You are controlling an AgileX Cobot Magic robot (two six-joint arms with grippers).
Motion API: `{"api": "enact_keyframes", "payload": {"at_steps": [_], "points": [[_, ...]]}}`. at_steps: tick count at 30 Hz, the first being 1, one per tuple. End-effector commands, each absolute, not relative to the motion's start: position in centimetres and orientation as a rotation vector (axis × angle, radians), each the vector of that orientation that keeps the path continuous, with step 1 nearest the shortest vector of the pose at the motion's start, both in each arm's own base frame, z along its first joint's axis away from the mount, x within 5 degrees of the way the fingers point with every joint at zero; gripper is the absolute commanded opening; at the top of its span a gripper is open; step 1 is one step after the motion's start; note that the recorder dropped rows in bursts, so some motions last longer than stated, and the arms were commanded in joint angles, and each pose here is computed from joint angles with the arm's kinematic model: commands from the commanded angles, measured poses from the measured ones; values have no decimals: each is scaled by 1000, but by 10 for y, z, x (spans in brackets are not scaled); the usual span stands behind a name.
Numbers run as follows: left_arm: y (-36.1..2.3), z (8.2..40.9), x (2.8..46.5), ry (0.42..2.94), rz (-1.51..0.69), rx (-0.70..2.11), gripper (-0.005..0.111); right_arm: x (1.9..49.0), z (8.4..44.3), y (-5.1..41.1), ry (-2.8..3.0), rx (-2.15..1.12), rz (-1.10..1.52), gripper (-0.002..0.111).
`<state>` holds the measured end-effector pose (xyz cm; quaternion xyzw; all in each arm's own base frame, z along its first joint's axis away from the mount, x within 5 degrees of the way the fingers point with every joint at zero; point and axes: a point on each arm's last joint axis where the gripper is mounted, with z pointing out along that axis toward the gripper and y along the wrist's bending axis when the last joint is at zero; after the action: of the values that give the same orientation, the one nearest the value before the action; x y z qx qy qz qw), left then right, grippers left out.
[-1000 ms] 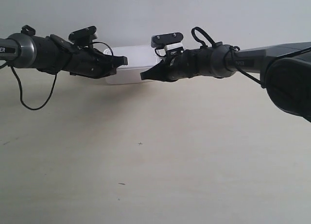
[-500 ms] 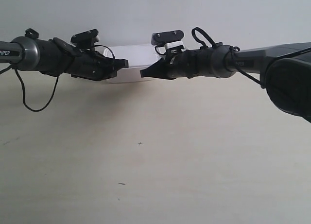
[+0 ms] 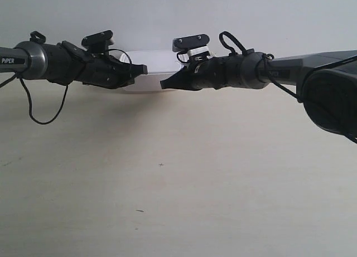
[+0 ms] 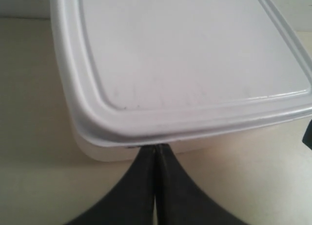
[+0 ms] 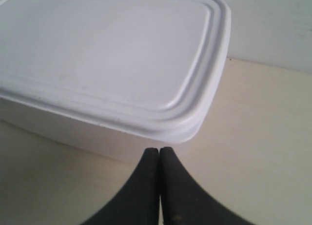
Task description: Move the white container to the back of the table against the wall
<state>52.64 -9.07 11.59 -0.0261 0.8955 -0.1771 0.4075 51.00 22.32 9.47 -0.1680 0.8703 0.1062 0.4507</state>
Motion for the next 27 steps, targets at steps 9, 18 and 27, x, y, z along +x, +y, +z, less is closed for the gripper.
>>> {"api": "enact_keyframes", "payload": {"at_steps": [9, 18, 27], "points": [[-85, 120, 529, 2250, -453, -72, 0, 513, 98, 221, 2130, -421, 252, 0], [-87, 119, 528, 2268, -478, -56, 0, 513, 97, 221, 2141, -422, 253, 0], [-87, 115, 524, 2325, -476, -52, 0, 512, 95, 220, 2165, -428, 251, 0]]}}
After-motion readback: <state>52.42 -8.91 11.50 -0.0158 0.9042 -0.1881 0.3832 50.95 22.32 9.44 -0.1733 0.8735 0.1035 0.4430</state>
